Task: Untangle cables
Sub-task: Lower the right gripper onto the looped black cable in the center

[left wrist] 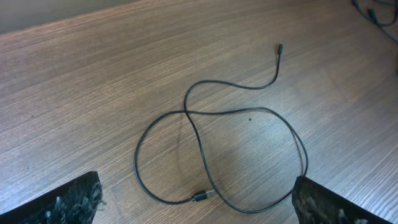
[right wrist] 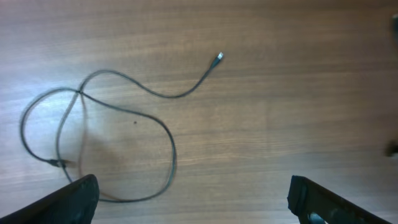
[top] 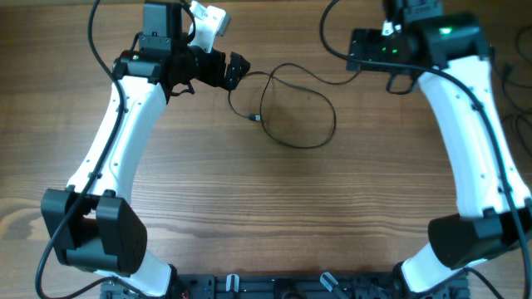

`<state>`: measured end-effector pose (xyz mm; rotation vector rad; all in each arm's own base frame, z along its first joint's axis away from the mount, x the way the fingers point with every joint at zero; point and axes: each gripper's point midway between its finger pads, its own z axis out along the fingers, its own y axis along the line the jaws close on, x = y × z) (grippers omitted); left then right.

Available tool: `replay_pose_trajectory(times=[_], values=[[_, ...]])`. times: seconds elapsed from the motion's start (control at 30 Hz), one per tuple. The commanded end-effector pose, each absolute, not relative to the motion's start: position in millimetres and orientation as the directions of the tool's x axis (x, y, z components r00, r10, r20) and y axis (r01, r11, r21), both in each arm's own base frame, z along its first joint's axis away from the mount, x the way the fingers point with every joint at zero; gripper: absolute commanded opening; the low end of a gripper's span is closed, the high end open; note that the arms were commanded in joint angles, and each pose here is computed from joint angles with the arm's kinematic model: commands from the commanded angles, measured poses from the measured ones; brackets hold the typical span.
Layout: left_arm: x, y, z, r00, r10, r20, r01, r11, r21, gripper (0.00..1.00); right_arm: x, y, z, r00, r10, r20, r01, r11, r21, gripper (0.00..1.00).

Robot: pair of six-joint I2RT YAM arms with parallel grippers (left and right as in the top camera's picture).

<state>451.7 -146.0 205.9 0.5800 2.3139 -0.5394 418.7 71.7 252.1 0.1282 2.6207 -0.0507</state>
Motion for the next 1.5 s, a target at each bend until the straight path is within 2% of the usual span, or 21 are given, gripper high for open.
replay_pose_trajectory(times=[0.0,0.23,0.57,0.63,0.77,0.87,1.13,1.47], values=[[454,-143,205,-0.656,0.271,-0.705,0.544,0.817,-0.192,1.00,421,91,200,-0.902,0.082,-0.424,0.078,0.997,0.028,1.00],[463,-130,203,-0.656,0.273,-0.703,0.494,0.860,-0.127,1.00,420,109,125,-0.909,0.097,-0.405,0.072,0.995,0.076,1.00],[472,-118,204,-0.679,0.209,-0.704,0.399,0.910,-0.114,0.99,395,107,53,-0.926,0.126,-0.357,0.097,0.991,0.097,1.00],[472,-118,204,-0.679,0.209,-0.704,0.398,0.910,-0.114,0.98,391,108,45,-0.929,0.125,-0.348,0.093,0.990,0.107,1.00],[473,-115,203,-0.685,0.198,-0.701,0.379,0.919,-0.111,0.90,384,113,35,-0.937,0.098,-0.336,0.057,0.990,0.131,1.00],[476,-107,202,-0.698,0.170,-0.696,0.328,0.940,-0.099,0.90,382,112,30,-0.936,0.100,-0.337,0.058,0.990,0.132,1.00],[476,-107,202,-0.699,0.168,-0.695,0.325,0.941,-0.099,0.90,379,113,26,-0.936,0.120,-0.330,0.076,0.987,0.142,1.00],[476,-107,202,-0.699,0.168,-0.695,0.324,0.941,-0.098,0.90,377,141,28,-0.935,0.053,-0.351,-0.007,0.986,0.169,1.00]])
